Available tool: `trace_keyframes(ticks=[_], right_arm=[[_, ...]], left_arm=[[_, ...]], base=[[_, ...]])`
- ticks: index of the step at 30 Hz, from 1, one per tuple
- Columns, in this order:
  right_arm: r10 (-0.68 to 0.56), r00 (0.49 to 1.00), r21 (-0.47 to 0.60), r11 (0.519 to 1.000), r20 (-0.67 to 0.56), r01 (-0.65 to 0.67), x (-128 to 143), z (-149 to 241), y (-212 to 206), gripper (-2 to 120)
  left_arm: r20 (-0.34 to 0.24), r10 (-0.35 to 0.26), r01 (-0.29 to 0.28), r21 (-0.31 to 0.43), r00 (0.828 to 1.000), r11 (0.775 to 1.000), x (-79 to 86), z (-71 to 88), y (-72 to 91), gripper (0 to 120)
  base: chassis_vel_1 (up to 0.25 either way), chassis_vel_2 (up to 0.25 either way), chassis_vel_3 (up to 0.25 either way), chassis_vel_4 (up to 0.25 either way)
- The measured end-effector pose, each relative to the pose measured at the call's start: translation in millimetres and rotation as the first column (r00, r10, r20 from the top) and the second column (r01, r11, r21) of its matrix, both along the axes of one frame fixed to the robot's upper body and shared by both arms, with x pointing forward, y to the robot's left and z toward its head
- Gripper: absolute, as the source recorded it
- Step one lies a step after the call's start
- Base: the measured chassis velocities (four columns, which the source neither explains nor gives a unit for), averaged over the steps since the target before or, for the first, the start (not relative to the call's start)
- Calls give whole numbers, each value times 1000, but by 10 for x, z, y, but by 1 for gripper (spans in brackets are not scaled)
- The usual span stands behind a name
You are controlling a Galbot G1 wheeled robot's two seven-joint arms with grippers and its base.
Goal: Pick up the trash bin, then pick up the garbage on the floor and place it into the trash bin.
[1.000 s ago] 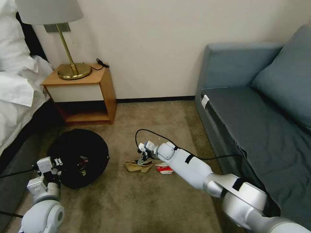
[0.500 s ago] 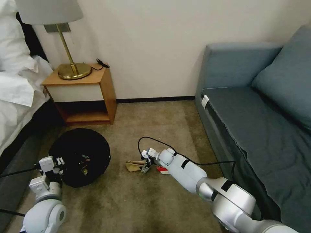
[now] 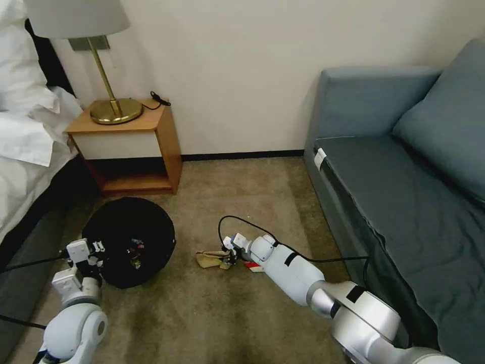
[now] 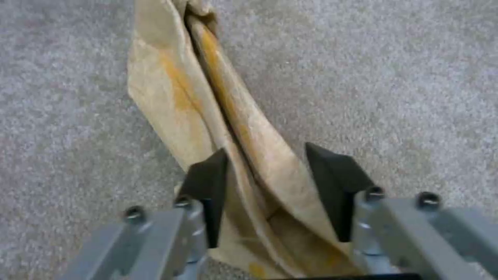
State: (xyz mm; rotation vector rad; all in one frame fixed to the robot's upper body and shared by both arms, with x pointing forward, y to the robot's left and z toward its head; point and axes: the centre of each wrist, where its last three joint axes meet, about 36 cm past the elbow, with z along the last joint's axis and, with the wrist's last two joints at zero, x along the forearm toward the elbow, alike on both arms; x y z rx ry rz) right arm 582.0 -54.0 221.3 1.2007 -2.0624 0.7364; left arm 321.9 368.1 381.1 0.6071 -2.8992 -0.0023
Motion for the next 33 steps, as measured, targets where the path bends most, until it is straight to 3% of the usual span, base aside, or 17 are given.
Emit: trace_keyframes(ticks=[2,10,21,33], right_arm=[[-2,1000,2,1000,0,2,2,1,-2,35],[-13,1000,26,1000,-5,13,-27,-11,-22,1],[-37,999,82,996,1,37,-27,39,-81,0],[-112,994,231,967,10,107,3,197,-309,0]], left_arm=[[0,1,-1,-1,1000,1000,7,-1,4,7],[2,4,-4,-2,1000,1000,39,-7,24,7],[-3,4,-4,4,1000,1000,32,-10,47,7],[-13,6,-6,11,1000,1000,9,-20,91,7]], base=[[0,0,0,0],[0,0,0,0],[0,0,0,0],[0,0,0,0]])
